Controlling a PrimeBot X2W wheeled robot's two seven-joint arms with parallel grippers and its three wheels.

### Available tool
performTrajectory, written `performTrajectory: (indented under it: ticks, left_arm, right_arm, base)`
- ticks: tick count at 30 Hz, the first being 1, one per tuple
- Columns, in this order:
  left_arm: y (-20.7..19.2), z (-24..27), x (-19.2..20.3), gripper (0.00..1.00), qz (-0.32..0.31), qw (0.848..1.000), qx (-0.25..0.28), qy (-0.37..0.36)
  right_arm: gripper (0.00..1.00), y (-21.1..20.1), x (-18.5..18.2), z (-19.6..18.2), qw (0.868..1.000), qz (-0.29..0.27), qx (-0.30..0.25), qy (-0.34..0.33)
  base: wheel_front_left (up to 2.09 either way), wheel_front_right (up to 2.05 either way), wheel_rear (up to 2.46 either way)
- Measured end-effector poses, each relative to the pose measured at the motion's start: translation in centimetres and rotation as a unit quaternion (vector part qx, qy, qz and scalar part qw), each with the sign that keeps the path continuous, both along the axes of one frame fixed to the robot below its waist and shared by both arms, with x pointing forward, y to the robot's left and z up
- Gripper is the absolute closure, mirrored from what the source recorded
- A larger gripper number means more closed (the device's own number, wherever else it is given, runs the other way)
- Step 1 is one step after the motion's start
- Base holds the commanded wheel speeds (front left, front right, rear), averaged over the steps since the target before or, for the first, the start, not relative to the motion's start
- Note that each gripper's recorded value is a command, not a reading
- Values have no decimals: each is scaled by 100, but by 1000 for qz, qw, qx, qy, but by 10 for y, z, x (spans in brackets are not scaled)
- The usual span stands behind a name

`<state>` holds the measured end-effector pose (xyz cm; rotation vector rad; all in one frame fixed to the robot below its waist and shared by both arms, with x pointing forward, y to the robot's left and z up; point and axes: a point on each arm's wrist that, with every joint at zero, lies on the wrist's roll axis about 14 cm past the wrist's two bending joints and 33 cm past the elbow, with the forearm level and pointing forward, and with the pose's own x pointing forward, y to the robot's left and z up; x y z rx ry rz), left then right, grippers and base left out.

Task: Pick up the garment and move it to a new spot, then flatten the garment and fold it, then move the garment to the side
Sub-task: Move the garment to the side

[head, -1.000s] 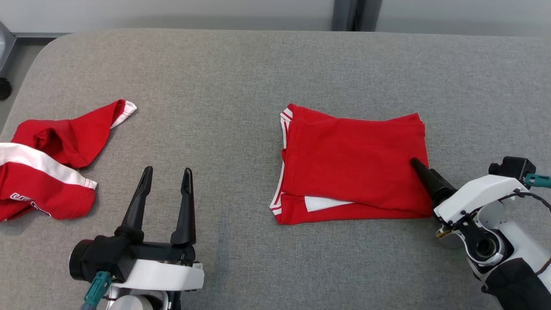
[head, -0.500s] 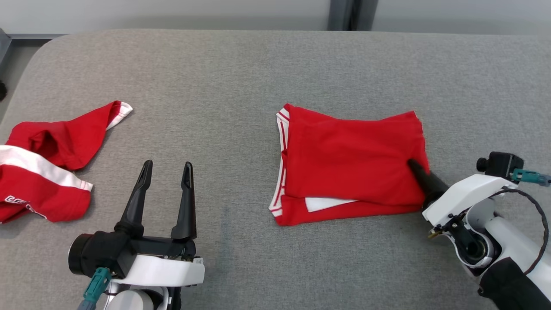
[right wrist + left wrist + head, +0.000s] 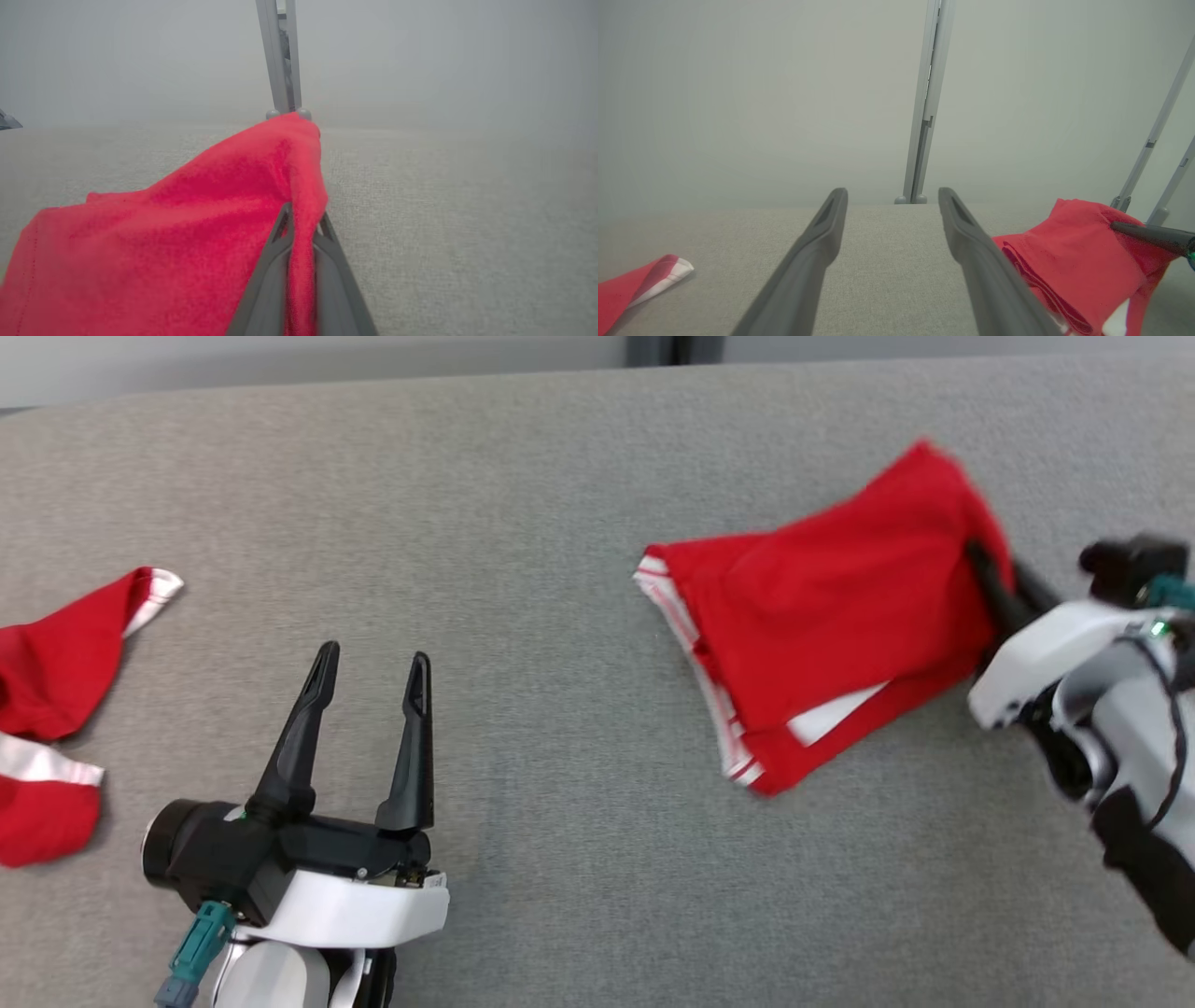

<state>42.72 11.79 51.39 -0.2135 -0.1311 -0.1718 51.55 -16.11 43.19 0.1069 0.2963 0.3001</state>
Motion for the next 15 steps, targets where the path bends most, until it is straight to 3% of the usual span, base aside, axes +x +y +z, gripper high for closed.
performTrajectory:
  ticks: [7,15]
  left_arm:
    - [-34,-3,20,0,-56,998,3,-14]
    - [-79,-13,36,0,-127,992,1,-21]
  right_arm:
    - [100,-57,16,20,995,-75,-34,-47]
    - [100,-101,0,12,986,-148,-53,-49]
  base:
    - [0,0,0]
    - [0,0,0]
